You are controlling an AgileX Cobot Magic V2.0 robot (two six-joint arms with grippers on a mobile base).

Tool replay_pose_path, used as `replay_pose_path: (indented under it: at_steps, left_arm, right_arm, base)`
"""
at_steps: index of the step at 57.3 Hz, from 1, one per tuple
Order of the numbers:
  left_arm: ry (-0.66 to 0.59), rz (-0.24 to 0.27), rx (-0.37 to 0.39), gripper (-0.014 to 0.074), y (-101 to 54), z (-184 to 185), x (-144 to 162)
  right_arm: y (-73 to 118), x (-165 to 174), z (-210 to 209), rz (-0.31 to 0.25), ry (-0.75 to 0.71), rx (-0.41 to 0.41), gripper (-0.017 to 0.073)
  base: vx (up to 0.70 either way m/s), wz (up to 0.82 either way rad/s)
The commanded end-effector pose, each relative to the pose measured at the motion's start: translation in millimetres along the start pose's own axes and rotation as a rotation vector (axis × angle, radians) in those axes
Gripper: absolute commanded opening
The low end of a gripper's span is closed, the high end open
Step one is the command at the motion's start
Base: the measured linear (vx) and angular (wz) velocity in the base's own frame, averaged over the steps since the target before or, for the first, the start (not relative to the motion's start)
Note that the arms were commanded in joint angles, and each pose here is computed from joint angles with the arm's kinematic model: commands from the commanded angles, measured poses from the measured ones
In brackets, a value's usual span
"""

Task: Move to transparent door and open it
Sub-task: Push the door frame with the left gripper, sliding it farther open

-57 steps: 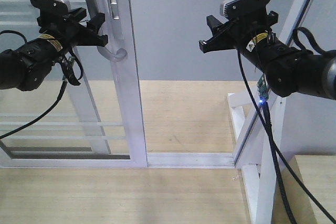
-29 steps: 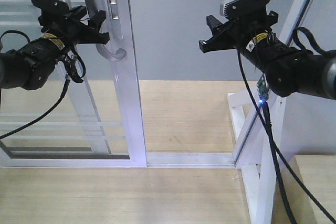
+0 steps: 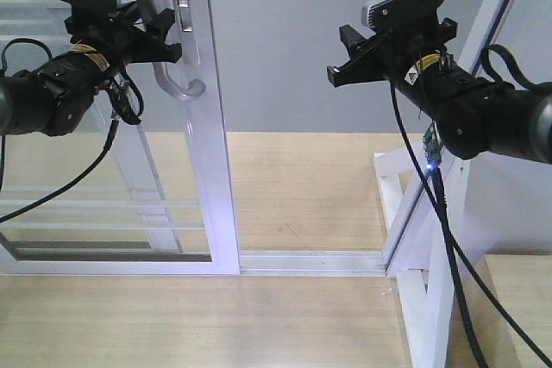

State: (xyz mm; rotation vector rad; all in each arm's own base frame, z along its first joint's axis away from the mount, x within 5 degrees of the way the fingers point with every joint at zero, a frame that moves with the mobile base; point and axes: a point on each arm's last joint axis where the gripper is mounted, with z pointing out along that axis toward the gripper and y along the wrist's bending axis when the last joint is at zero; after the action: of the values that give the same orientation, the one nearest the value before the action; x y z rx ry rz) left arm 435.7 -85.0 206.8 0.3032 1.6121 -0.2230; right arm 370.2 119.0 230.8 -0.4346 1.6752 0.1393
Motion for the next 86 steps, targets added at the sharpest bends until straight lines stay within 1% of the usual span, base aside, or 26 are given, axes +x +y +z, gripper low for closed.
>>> replay_pose_path:
  at_steps: [1,3,9,17,21,27,32,42,47,54,57,62,66,71,74,77,82,86]
  left_arm:
    - [-0.160,-0.056,-0.075,0.0410,14.2,-6,-44]
    - [-0.160,-0.054,-0.076,0.0402,14.8,-6,-43]
    - [-0.134,-0.050,-0.102,0.0378,24.5,-8,-42]
    - [-0.098,-0.050,-0.137,0.0375,37.2,-12,-43]
    - [-0.094,-0.032,-0.158,0.0375,45.3,-15,-45]
    - [-0.090,-0.026,-0.187,0.0375,56.2,-20,-48]
    - [-0.080,-0.009,-0.213,0.0375,65.5,-25,-52]
    - [-0.070,0.026,-0.253,0.0376,79.4,-34,-60]
    - [-0.041,0.045,-0.271,0.0377,85.1,-38,-61]
    - [0.038,0.039,-0.296,0.0377,91.3,-46,-60]
    - [0.053,0.049,-0.311,0.0377,95.2,-53,-59]
    - [0.064,0.047,-0.328,0.0377,96.5,-71,-54]
    - [0.041,0.041,-0.336,0.0377,94.9,-85,-50]
    - [0.018,0.039,-0.339,0.0377,88.1,-109,-43]
    - [0.012,0.038,-0.335,0.0377,81.2,-122,-38]
    - [0.007,0.048,-0.331,0.0377,74.7,-134,-34]
    - [-0.012,0.060,-0.327,0.0377,66.4,-150,-32]
    - [-0.018,0.047,-0.338,0.0377,62.6,-160,-32]
  right_arm:
    - [-6.2,-32,-7,-0.007,-0.157,0.024,0.0353]
    - [-6.2,-32,-7,-0.007,-0.157,0.024,0.0353]
    - [-6.2,-32,-7,-0.007,-0.157,0.024,0.0353]
    - [-6.2,-32,-7,-0.007,-0.157,0.024,0.0353]
    - [-6.2,-32,-7,-0.006,-0.157,0.024,0.0353]
    - [-6.3,-33,-7,-0.006,-0.163,0.025,0.0353]
    - [-6.3,-34,-7,-0.006,-0.173,0.026,0.0353]
    - [-6.9,-34,-7,0.002,-0.179,0.032,0.0353]
    - [-7.4,-34,-7,0.010,-0.178,0.037,0.0353]
    - [-7.4,-34,-7,0.010,-0.179,0.037,0.0353]
    - [-7.4,-34,-7,0.010,-0.179,0.037,0.0353]
    - [-7.4,-34,-7,0.010,-0.179,0.037,0.0353]
    - [-7.4,-34,-7,0.014,-0.179,0.036,0.0353]
    - [-7.4,-34,-7,0.014,-0.177,0.036,0.0353]
    - [-7.4,-34,-7,0.013,-0.171,0.036,0.0353]
    - [-7.2,-33,-7,0.012,-0.162,0.034,0.0353]
    - [-7.3,-32,-9,0.010,-0.118,0.031,0.0353]
    - [-7.8,-34,-13,0.008,-0.064,0.027,0.0353]
  base:
    - [0.00,0.00]
    - [0.00,0.00]
    - [0.00,0.00]
    - [0.00,0.00]
    - [0.00,0.00]
    - [0.00,0.00]
    - [0.00,0.00]
    - [0.00,0.00]
    - [0.00,0.00]
    - [0.00,0.00]
    - [0.00,0.00]
    - [0.00,0.00]
    - [0.00,0.00]
    - [0.00,0.00]
    - [0.00,0.00]
    - [0.00,0.00]
    - [0.00,0.00]
    - [0.00,0.00]
